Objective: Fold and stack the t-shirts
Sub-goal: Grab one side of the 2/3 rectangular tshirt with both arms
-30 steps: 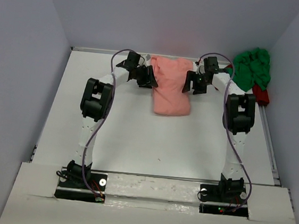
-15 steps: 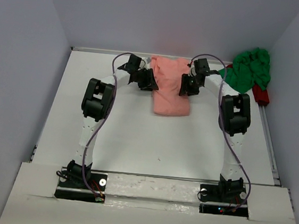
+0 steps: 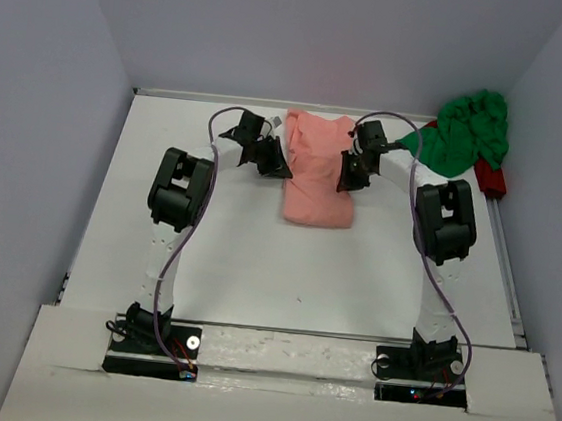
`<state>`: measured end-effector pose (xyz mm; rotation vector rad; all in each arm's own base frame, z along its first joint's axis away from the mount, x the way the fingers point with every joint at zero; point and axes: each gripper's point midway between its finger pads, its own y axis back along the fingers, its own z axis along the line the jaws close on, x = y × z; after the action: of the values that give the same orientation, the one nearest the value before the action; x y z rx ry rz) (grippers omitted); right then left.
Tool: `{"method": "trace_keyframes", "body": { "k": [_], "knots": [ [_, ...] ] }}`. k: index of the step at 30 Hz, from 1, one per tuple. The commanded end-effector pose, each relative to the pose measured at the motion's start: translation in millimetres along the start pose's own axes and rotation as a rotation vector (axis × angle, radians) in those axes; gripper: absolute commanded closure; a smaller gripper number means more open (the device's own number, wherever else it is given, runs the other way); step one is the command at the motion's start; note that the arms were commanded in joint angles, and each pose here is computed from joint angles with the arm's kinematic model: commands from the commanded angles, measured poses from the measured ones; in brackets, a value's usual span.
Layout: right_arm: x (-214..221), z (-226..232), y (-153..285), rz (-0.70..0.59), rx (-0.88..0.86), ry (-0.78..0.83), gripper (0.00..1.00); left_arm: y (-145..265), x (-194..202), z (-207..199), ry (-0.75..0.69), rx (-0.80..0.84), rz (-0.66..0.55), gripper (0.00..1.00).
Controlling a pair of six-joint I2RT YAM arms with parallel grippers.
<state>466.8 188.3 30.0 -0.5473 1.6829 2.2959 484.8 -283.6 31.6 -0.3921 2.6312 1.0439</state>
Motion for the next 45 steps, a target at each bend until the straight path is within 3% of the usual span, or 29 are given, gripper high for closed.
{"method": "trace_keyframes", "body": {
  "k": [1,5,21,33,42,45],
  "knots": [
    [19.2,1.1,7.7,0.022,0.053,0.006,0.92,20.9,21.4,-9.9,0.001,-0.041,0.015,1.00],
    [40.1,-2.5,13.1,0.047,0.079,0.003,0.99,32.9,35.3,-12.5,-0.003,-0.077,0.007,1.00],
    [108.8,25.7,80.2,0.009,0.075,0.026,1.00,71.1,103.8,-29.6,-0.040,-0.128,0.010,1.00],
    [189.0,28.0,80.4,0.082,0.115,0.005,1.00,90.9,157.8,-39.1,-0.057,-0.137,0.026,1.00],
    [199.3,25.0,96.4,0.054,0.137,-0.016,0.99,88.9,187.1,-41.6,-0.054,-0.130,0.051,1.00],
    [197.0,25.1,101.8,0.038,0.139,-0.028,0.94,90.0,190.0,-42.4,-0.057,-0.138,0.047,1.00]
  ]
}}
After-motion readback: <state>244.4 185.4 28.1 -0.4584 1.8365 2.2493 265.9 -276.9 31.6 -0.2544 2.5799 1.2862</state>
